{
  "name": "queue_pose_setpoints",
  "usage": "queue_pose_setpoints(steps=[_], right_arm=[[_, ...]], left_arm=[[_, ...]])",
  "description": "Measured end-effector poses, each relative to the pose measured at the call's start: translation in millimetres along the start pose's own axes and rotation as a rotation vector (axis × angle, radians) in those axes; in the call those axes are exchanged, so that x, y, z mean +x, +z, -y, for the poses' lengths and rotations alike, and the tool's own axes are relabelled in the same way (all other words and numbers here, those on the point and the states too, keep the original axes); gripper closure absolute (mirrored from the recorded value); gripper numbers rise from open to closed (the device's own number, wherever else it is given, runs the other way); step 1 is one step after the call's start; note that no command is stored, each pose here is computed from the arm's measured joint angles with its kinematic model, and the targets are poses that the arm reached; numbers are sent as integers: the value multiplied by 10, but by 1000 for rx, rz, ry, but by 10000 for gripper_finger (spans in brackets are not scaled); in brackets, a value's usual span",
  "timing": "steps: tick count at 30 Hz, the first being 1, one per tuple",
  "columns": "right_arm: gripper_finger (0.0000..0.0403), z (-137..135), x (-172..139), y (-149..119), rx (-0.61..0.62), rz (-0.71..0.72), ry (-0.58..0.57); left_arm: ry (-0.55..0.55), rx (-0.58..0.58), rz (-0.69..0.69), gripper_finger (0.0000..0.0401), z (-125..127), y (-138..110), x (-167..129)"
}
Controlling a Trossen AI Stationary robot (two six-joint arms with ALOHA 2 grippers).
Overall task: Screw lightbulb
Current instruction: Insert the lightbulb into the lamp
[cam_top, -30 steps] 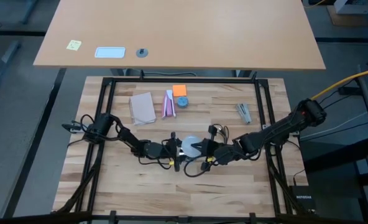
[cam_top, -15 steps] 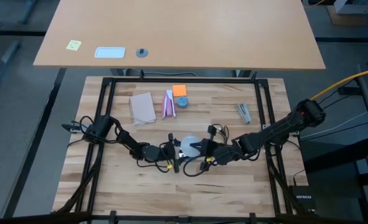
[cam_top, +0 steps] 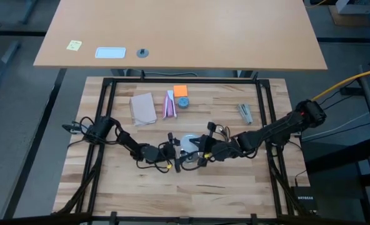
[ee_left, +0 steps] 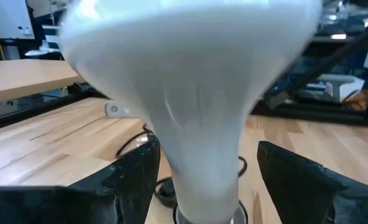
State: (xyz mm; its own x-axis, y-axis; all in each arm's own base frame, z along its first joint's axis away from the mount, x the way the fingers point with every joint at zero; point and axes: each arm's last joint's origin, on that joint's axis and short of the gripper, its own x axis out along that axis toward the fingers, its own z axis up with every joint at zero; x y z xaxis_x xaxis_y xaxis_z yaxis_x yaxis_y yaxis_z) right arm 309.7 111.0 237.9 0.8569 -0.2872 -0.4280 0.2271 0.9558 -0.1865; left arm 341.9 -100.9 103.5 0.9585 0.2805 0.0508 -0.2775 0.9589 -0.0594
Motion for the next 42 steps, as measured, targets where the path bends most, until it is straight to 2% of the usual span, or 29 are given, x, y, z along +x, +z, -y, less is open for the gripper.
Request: queue_pose_setpoints(steps=[12, 25, 42], right_arm=[[398, -14, -4, 2, 2, -1, 34], [398, -26, -7, 3, 8, -2, 60], [398, -25, -6, 0, 2, -4, 60]], left_arm=[[-11, 27, 6, 141, 44, 6, -38], [15, 56, 5, 214, 49, 5, -49], [1, 28, 2, 233, 29, 2, -32]])
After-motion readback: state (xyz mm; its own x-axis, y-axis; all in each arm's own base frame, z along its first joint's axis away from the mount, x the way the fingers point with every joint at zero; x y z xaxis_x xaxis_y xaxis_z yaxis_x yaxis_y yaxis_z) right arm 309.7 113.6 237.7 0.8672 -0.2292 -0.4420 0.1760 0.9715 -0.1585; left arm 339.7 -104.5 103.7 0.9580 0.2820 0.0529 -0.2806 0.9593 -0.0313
